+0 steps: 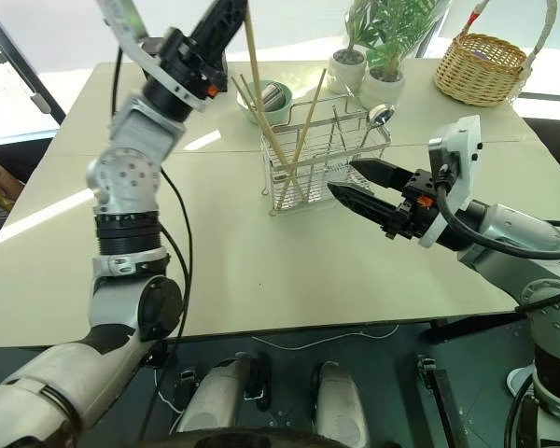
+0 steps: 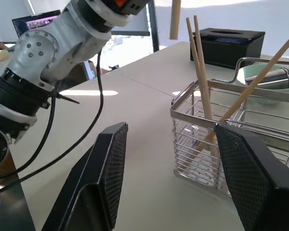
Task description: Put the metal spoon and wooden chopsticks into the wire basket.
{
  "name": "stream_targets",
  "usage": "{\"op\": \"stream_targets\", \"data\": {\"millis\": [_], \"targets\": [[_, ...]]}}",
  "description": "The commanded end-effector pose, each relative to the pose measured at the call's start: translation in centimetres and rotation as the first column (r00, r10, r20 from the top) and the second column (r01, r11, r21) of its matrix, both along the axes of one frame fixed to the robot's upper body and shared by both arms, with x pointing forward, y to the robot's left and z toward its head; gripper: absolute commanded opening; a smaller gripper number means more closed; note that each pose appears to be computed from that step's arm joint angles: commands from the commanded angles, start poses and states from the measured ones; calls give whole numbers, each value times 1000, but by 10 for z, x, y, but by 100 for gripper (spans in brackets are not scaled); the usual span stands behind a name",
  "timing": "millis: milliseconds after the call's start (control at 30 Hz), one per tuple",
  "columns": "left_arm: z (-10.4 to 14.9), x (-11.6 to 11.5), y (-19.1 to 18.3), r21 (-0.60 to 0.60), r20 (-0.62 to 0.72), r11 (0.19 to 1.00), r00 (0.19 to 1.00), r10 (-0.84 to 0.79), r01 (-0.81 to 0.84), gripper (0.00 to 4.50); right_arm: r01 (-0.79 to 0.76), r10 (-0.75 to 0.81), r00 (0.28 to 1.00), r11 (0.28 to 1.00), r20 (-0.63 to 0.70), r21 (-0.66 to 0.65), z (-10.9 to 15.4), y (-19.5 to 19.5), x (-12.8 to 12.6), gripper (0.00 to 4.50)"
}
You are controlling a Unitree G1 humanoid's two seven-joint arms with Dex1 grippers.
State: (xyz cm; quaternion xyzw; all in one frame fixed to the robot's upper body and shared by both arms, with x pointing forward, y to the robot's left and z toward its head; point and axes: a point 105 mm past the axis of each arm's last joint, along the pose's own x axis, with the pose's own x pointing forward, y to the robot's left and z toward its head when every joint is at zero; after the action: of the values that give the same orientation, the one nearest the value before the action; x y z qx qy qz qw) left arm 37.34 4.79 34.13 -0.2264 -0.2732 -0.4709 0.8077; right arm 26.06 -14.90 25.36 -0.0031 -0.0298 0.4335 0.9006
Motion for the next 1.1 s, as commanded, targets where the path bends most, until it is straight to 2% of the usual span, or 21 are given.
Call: {"op": "stream_targets", "data": {"millis": [33, 167, 400, 667, 1000, 1100], "targets": [[-9, -2, -20, 50, 74, 998, 997, 37, -41, 5, 34, -34, 997, 999, 71, -6, 12, -7, -5, 296], [-32, 1, -33, 104, 69, 992, 996, 59, -66, 5, 38, -36, 998, 999, 52, -28, 10, -13, -10, 296], [-59, 8, -36, 162, 60, 975, 988, 143, -151, 5, 29, -28, 999, 998, 30, -51, 11, -17, -17, 296], [-73, 10, -33, 179, 55, 959, 976, 212, -219, 5, 2, -3, 1000, 997, -12, -73, 7, -18, -20, 296], [-82, 6, -37, 210, 68, 953, 976, 208, -218, 5, -8, 5, 999, 996, -39, -88, 4, -20, -21, 296], [-83, 5, -37, 208, 64, 955, 978, 201, -210, 112, -10, 6, 999, 996, -44, -91, 4, -21, -21, 296]]}}
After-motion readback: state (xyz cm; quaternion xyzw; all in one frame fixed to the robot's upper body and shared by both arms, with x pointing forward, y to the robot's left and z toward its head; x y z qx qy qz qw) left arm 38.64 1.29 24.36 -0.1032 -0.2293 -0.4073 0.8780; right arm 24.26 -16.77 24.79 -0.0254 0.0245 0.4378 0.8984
